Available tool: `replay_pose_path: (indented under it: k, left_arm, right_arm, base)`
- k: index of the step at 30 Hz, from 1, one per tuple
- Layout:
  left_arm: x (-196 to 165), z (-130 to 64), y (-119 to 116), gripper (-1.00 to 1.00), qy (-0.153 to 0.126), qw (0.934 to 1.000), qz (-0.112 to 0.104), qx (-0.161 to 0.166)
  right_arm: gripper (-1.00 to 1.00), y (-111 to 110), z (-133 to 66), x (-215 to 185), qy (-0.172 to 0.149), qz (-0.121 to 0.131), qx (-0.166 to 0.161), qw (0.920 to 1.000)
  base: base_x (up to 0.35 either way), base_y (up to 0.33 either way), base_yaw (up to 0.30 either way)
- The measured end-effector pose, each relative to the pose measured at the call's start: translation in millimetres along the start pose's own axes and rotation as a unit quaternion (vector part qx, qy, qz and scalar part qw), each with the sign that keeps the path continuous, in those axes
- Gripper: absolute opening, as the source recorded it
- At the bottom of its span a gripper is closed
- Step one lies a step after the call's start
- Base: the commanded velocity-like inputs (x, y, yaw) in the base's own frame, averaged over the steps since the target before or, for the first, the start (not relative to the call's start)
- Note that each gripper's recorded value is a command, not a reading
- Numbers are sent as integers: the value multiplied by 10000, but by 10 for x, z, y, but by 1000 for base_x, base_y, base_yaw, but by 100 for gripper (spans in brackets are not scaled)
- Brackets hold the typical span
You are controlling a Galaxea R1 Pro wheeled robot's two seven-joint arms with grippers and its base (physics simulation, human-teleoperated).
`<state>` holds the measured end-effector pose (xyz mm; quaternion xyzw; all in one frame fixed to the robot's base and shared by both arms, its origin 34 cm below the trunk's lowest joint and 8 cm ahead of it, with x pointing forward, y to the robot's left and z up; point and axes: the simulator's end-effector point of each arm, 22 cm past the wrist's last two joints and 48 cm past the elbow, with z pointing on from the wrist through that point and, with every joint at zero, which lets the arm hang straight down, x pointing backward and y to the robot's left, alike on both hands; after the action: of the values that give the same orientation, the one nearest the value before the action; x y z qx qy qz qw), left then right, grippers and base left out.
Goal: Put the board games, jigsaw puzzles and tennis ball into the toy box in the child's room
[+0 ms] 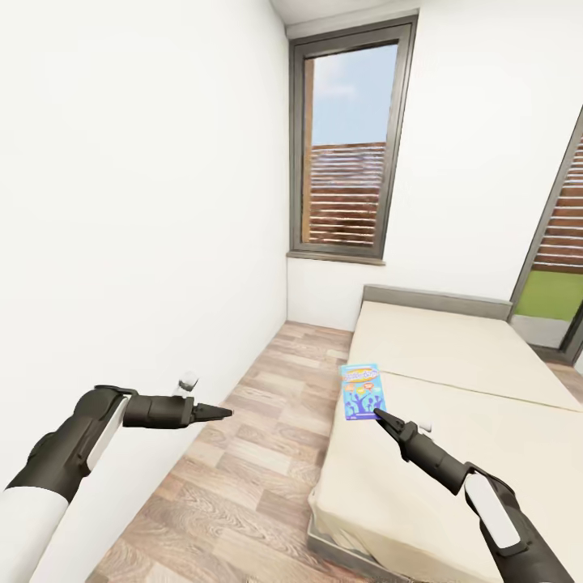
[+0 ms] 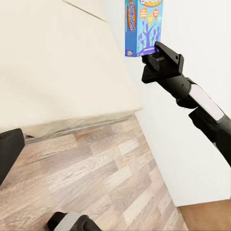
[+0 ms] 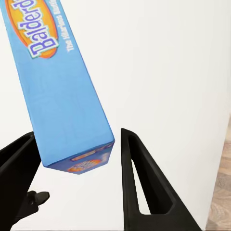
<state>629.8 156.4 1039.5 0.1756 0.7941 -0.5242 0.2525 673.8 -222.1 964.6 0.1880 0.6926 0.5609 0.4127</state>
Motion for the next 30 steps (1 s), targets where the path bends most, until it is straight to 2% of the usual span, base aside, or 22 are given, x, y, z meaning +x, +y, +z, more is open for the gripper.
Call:
replay_pose_path:
  k: [5,14,30]
  left_arm:
    - [-28,-23,-55,100,1,10000,5,-1]
    - [-73,-38,-158,100,4,10000,5,22]
    - [-139,-56,-329,100,15,10000,7,58]
  right_arm:
    - [-100,67,-8,-14,-2,10,-11,10000]
    - [-100,166,-27,-39,1,3,-4,10000]
    - [-100,334,-65,-85,1,-6,0,10000]
  base:
    - [-147,-159,292]
    - [-14,-14,292]
    - [-126,-34,292]
